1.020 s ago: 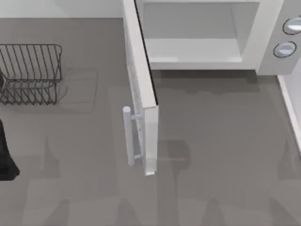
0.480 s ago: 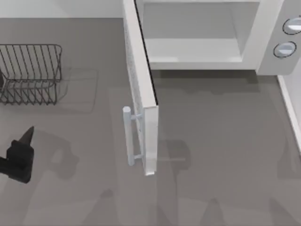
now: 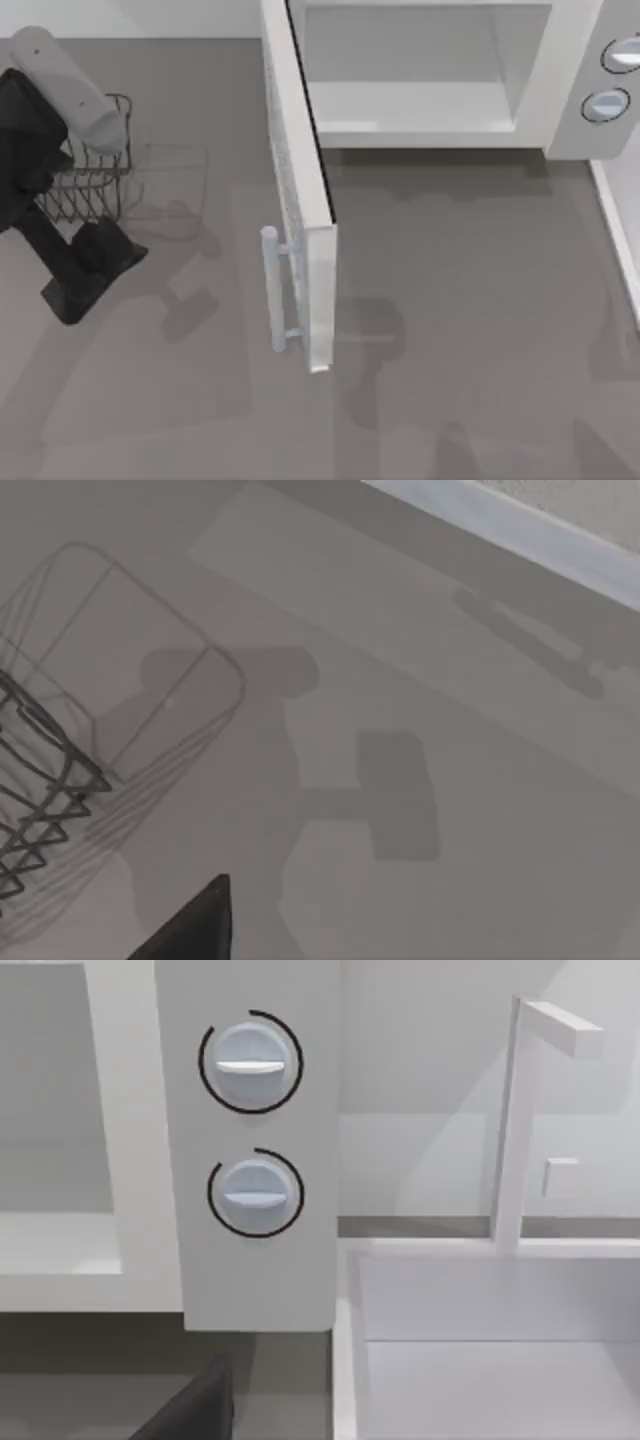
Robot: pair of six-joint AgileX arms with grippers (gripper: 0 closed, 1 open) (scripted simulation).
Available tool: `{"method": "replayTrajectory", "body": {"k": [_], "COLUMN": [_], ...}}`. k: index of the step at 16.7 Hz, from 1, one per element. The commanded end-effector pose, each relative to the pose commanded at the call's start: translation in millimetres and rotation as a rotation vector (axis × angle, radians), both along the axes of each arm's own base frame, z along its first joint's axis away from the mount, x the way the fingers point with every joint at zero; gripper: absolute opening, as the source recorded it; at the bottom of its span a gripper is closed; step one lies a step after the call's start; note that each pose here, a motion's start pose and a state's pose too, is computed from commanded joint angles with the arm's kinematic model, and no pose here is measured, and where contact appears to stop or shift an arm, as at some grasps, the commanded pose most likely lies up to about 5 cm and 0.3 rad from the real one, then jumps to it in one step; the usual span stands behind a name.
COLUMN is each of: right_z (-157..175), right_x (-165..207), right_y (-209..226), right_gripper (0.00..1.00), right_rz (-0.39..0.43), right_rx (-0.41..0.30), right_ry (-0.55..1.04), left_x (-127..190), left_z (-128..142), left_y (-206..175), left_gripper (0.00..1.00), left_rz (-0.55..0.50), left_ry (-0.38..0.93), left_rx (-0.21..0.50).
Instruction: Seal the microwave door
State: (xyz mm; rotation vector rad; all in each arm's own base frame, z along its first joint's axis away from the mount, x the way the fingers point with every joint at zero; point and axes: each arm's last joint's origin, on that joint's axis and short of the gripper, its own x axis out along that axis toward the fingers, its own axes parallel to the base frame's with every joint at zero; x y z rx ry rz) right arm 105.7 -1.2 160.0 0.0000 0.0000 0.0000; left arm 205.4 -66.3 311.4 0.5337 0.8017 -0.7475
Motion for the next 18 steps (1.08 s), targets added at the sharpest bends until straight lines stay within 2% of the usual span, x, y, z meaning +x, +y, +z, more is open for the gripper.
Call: {"method": "replayTrajectory", "body": {"k": [4,9,13,18], "right_z": [0.0,0.0,0.0,0.0], "right_x": [0.0,0.0,0.0,0.0], "right_y": [0.0,0.0,0.0,0.0], "right_gripper": [1.0,1.0,1.0,1.0], "right_rz": [0.0,0.0,0.0,0.0], "right_rx": [0.0,0.0,0.0,0.0], "right_ry": [0.0,0.0,0.0,0.0], "left_x": [48.3,92.5,108.5,110.5], "left_z": [28.8,53.8,63.9,65.1], "left_y": [-30.8,-60.9,-71.5,-72.7], "left_gripper": [1.0,1.0,1.0,1.0], "left_rz": [-0.226,-0.428,-0.507,-0.517], "left_ry": [0.144,0.196,0.184,0.181], "left_rx": [0.053,0.054,0.041,0.039]}}
